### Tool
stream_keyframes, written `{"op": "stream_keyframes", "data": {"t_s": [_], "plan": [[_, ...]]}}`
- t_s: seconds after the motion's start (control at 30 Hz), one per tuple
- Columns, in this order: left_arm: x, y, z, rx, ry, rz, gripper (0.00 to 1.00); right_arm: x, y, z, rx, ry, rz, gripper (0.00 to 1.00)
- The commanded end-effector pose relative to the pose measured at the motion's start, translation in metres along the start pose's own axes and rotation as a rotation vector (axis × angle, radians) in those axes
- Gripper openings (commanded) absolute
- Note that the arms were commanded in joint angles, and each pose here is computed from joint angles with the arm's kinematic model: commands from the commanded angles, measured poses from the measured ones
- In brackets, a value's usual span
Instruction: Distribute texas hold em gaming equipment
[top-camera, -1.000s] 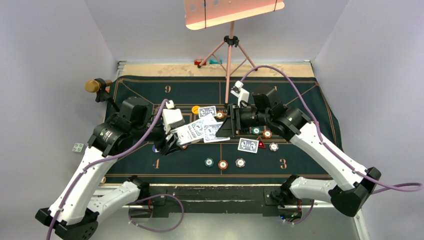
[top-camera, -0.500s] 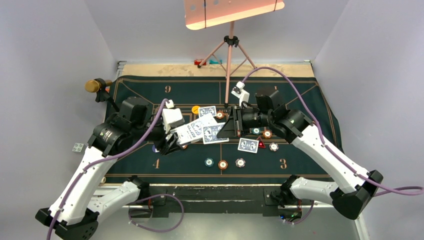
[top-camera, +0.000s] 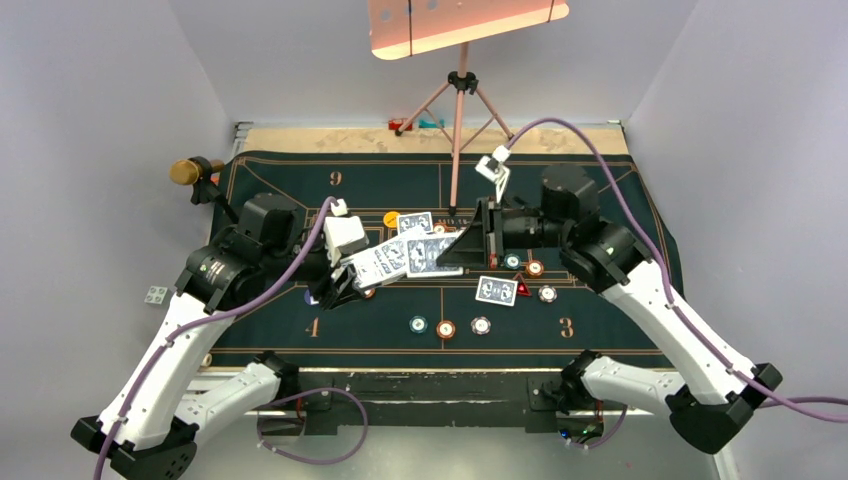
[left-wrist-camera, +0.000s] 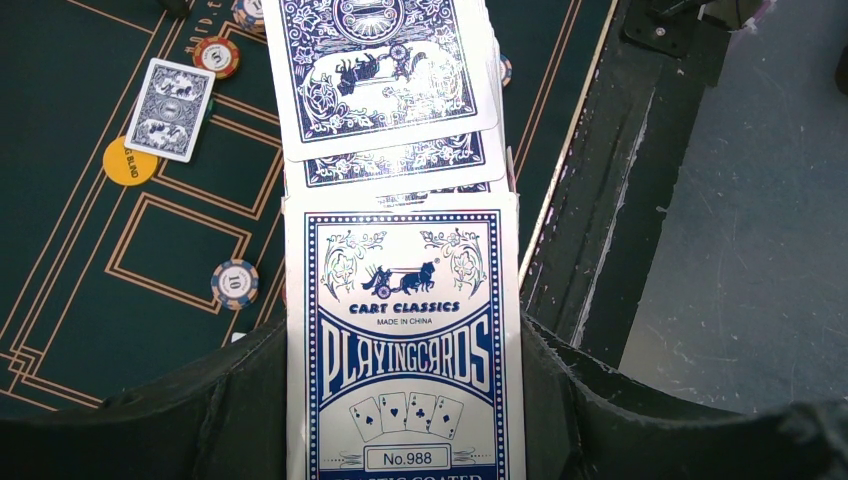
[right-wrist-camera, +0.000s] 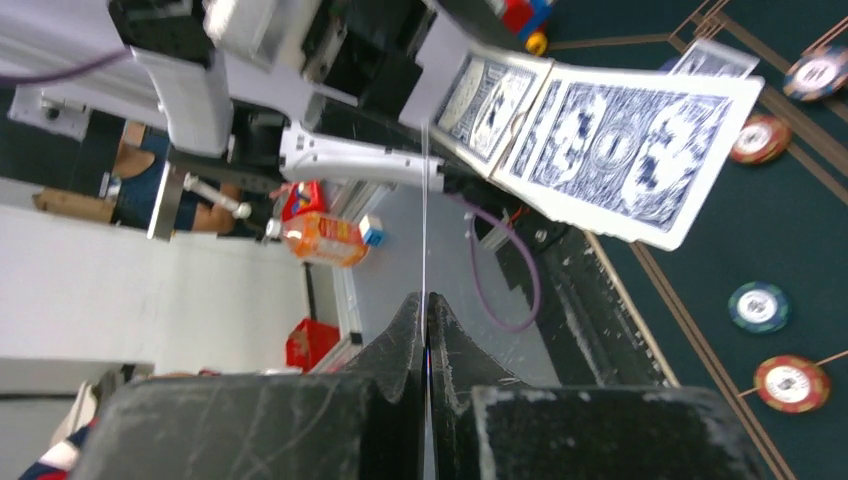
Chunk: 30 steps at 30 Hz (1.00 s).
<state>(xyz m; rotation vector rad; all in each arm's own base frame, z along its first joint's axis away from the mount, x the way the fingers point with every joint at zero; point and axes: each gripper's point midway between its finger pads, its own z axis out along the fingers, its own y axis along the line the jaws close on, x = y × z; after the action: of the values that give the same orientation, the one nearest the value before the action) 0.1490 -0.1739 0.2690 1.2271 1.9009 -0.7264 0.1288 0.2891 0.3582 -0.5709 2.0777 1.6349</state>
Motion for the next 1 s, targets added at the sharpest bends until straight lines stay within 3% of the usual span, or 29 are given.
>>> {"op": "stream_keyframes", "data": {"t_s": [0.0,0.17,0.27,0.4,0.57,0.8,0.97], "plan": [[-0.015,0.004,-0.003,-0.021,-0.058,0.033,0.00,-0.043,0.003,-0.019,0.062,-0.120,-0.075,0.00],[-0.011,0.002,-0.006,-0.023,-0.053,0.044,0.00,-0.099,-0.035,-0.047,0.249,-0.293,-0.075,0.00],[-0.009,-0.001,-0.008,-0.019,-0.050,0.051,0.00,-0.124,-0.075,-0.053,0.376,-0.339,-0.025,0.00],[-0.007,-0.004,-0.010,-0.012,-0.048,0.059,0.00,-0.136,-0.123,-0.041,0.403,-0.353,0.048,0.00],[-0.008,-0.005,-0.012,-0.005,-0.050,0.068,0.00,-0.115,-0.182,0.013,0.314,-0.229,0.166,0.00],[-0.013,-0.007,-0.015,0.000,-0.055,0.075,0.00,-0.054,-0.178,0.147,0.113,0.065,0.185,0.00],[-0.015,-0.009,-0.015,0.008,-0.059,0.072,0.00,-0.026,-0.184,0.203,0.027,0.144,0.243,0.00]]}}
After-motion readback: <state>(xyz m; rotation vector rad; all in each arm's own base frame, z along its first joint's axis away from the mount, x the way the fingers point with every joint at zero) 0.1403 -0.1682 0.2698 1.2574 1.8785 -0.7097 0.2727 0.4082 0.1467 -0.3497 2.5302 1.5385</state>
